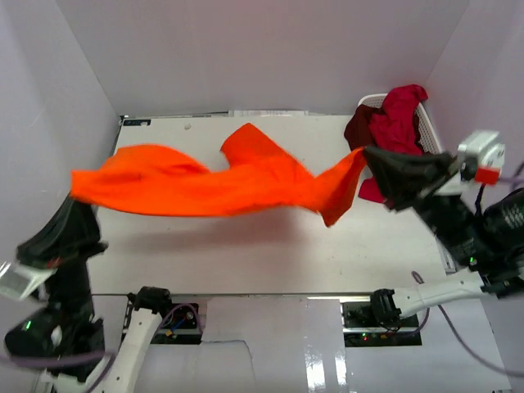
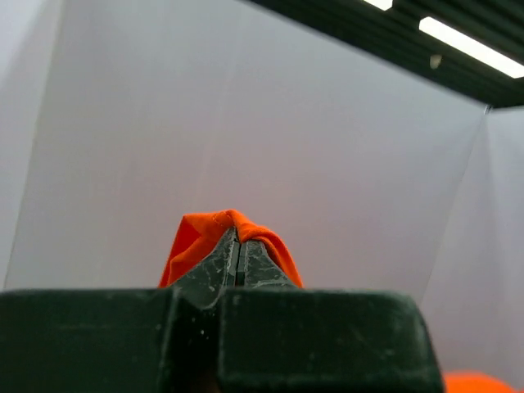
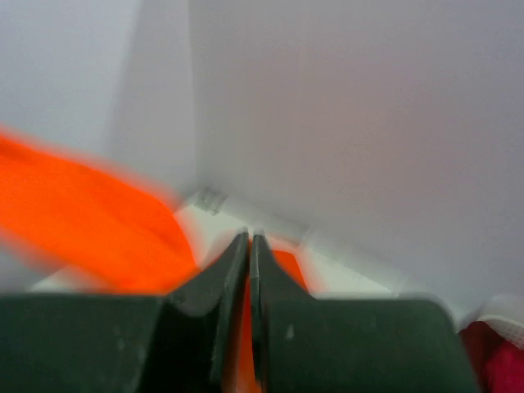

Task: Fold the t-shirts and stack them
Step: Flatten out the tshirt

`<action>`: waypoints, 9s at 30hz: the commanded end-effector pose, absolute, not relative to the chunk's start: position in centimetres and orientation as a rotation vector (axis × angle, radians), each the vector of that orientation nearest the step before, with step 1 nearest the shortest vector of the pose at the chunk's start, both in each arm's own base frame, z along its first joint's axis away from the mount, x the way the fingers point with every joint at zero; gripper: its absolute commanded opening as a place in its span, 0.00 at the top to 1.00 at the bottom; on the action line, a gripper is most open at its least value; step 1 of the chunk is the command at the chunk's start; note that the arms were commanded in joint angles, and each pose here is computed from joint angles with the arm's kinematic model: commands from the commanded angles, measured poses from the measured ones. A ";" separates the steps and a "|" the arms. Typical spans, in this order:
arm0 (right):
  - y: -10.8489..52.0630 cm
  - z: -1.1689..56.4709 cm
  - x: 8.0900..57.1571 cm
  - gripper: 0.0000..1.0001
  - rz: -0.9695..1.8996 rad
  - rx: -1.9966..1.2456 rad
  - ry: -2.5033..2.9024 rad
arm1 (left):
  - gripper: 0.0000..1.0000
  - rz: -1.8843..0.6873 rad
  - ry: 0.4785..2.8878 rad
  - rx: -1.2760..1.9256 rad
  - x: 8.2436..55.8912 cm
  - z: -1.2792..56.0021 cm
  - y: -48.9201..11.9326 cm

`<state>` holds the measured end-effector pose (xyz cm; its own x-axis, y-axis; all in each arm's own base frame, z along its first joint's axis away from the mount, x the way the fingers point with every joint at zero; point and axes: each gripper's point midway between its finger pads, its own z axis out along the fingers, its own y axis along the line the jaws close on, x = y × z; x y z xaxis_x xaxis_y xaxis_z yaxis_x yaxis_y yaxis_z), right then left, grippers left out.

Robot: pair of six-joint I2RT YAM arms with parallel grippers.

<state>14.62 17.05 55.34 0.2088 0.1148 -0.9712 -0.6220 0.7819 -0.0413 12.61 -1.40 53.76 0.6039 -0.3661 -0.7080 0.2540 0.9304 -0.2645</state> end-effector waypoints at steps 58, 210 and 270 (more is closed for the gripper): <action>4.7 64.8 25.5 0.92 -0.004 -0.311 1.047 | 1.00 -0.384 1.036 -0.039 28.2 54.9 -4.0; 16.6 20.6 50.0 0.92 0.332 -0.474 1.914 | 1.00 -0.217 1.705 -0.086 61.8 15.3 -6.8; 17.4 12.2 34.9 0.49 0.333 -0.490 2.274 | 0.32 -0.097 1.928 -0.343 59.5 10.9 -0.3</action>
